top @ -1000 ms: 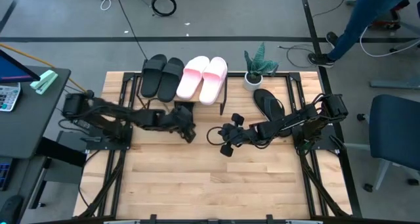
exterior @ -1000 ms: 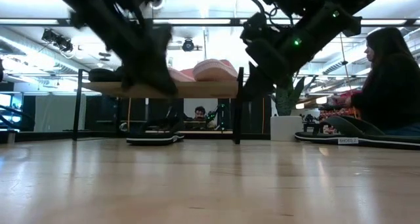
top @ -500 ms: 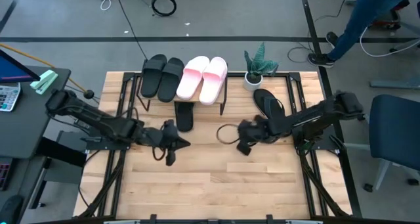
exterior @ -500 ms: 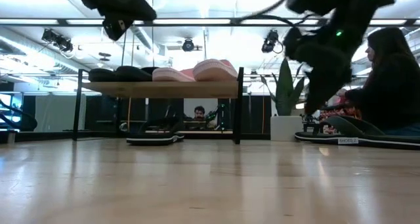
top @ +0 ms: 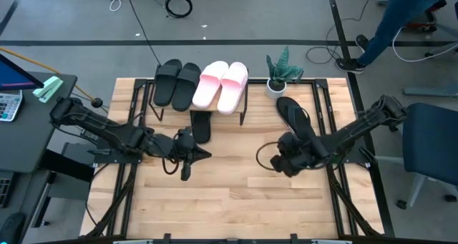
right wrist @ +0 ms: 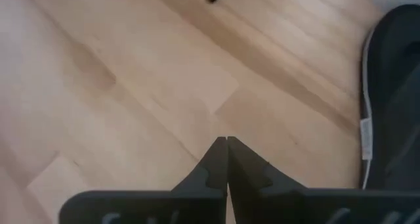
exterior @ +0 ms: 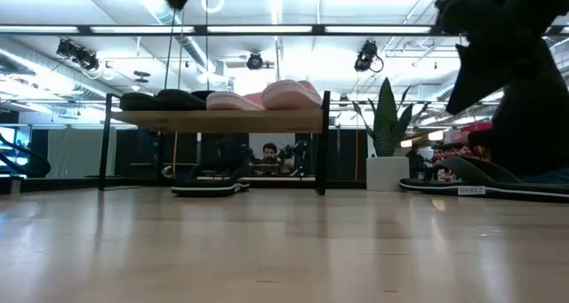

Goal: Pick and place slides into the shelf
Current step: Put the black slipper under the shelf

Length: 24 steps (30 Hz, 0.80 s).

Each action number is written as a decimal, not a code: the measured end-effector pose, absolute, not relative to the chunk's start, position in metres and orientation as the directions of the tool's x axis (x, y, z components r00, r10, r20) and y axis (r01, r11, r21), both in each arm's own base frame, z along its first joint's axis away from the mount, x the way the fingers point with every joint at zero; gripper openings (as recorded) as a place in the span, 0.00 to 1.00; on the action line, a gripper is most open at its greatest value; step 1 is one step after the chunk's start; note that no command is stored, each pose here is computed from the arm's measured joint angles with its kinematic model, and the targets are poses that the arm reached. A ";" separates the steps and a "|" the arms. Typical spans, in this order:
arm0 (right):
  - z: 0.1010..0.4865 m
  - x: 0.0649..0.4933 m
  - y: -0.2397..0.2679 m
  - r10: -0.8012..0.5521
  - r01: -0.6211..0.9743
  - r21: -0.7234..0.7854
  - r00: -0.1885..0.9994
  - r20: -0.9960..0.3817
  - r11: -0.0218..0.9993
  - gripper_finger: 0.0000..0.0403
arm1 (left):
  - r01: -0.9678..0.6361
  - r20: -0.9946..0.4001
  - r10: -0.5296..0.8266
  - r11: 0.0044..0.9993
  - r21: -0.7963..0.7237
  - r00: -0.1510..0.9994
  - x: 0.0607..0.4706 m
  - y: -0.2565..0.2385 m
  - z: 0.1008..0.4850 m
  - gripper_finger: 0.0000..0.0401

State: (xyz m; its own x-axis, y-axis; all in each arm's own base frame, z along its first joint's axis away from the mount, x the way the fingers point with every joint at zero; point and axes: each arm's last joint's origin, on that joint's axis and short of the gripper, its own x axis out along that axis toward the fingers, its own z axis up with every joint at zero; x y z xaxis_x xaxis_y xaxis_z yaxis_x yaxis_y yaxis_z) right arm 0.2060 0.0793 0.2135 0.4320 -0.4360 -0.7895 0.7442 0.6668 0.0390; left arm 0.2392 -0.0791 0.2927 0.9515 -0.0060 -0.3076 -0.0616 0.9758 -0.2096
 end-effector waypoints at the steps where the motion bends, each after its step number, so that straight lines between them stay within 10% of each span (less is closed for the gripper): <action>1: 0.213 0.204 0.083 -0.453 0.752 0.041 0.438 -0.777 0.658 0.02 | -0.047 -0.289 -0.008 0.982 -0.185 0.957 0.240 -0.079 0.299 0.03; 7: 0.209 0.193 0.101 -0.456 0.830 0.167 0.447 -0.770 0.532 0.02 | -0.006 -0.232 -0.021 0.993 -0.114 0.973 0.242 -0.082 0.321 0.08; 24: 0.197 0.189 0.109 -0.399 0.790 0.029 0.340 -0.851 0.612 0.13 | -0.014 -0.295 -0.018 0.994 -0.105 0.955 0.240 -0.082 0.311 0.03</action>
State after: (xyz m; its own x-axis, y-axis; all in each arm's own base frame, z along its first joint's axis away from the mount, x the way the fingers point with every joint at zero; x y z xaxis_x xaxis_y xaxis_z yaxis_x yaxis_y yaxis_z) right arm 0.1889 0.1087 0.1968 0.3404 -0.3990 -0.8514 0.7904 0.6119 0.0292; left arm 0.2399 -0.0823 0.3110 0.9553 -0.0181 -0.2952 -0.0137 0.9944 -0.1052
